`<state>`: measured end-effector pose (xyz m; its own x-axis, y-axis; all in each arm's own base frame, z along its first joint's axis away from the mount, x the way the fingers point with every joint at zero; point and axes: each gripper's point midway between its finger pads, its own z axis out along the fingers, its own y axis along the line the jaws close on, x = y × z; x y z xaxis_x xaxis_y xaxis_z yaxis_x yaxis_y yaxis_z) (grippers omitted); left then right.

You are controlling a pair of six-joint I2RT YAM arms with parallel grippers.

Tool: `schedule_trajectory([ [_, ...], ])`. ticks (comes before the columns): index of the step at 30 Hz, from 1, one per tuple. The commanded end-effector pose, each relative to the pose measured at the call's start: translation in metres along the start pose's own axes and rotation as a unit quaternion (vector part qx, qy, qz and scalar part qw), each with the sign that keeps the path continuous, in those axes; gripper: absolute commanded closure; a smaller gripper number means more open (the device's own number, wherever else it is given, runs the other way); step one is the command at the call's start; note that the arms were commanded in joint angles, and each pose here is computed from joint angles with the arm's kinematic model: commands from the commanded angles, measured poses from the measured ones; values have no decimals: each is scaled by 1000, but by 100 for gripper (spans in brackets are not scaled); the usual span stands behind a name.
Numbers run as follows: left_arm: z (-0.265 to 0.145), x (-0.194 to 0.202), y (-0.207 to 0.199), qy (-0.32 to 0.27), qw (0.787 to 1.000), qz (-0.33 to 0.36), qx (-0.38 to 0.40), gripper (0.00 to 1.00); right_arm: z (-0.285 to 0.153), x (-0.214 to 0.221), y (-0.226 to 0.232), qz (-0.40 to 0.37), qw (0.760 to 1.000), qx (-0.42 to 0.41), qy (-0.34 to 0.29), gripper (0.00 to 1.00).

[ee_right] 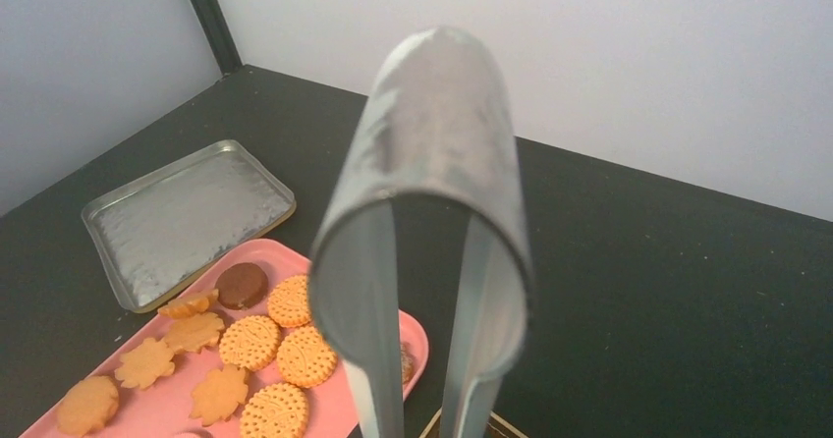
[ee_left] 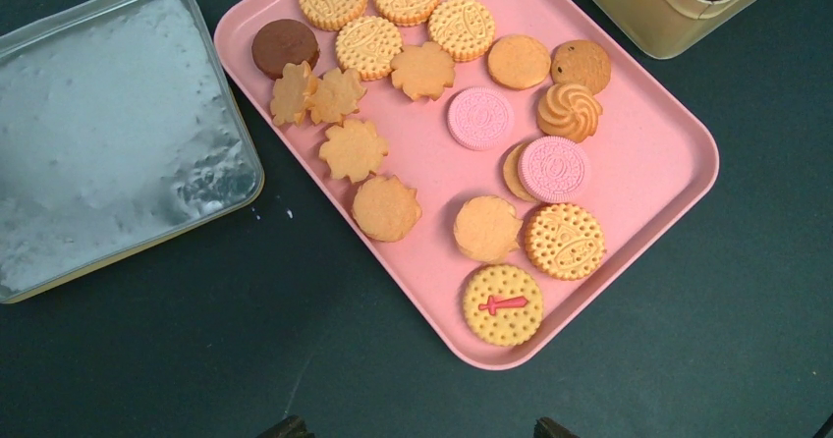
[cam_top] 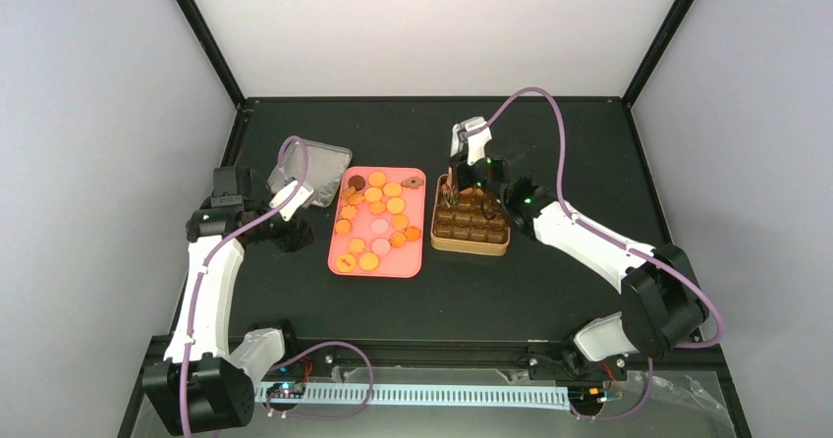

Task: Pack the cookies
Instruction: Place the fake cookies in the empty pocket of the box, then pick up the fake cookies from the plate.

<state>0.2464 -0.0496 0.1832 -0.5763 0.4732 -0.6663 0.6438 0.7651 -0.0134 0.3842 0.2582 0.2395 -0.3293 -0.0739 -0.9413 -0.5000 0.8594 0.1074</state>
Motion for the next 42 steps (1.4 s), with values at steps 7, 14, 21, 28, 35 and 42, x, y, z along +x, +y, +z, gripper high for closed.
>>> schedule_trajectory([
  [7, -8, -6, 0, -12, 1000, 8, -5, 40, 0, -14, 8, -43, 999, -23, -11, 99],
  [14, -8, -6, 0, -11, 1000, 8, -6, 39, 16, 9, 3, -45, 999, -14, 20, 99],
  [21, -8, -6, 0, -10, 1000, 9, -6, 39, 20, 17, 3, -44, 998, -16, 32, 99],
  [28, -9, -7, -1, -13, 1000, 10, -6, 39, -11, -42, 9, -35, 998, -22, -38, 78],
  [35, -9, -7, -2, -14, 1000, 9, -4, 39, -38, -67, 19, -22, 996, -45, -73, 70],
  [42, -9, -8, -2, -16, 1000, 8, -2, 39, -59, -55, 62, -12, 992, -100, -82, 70],
])
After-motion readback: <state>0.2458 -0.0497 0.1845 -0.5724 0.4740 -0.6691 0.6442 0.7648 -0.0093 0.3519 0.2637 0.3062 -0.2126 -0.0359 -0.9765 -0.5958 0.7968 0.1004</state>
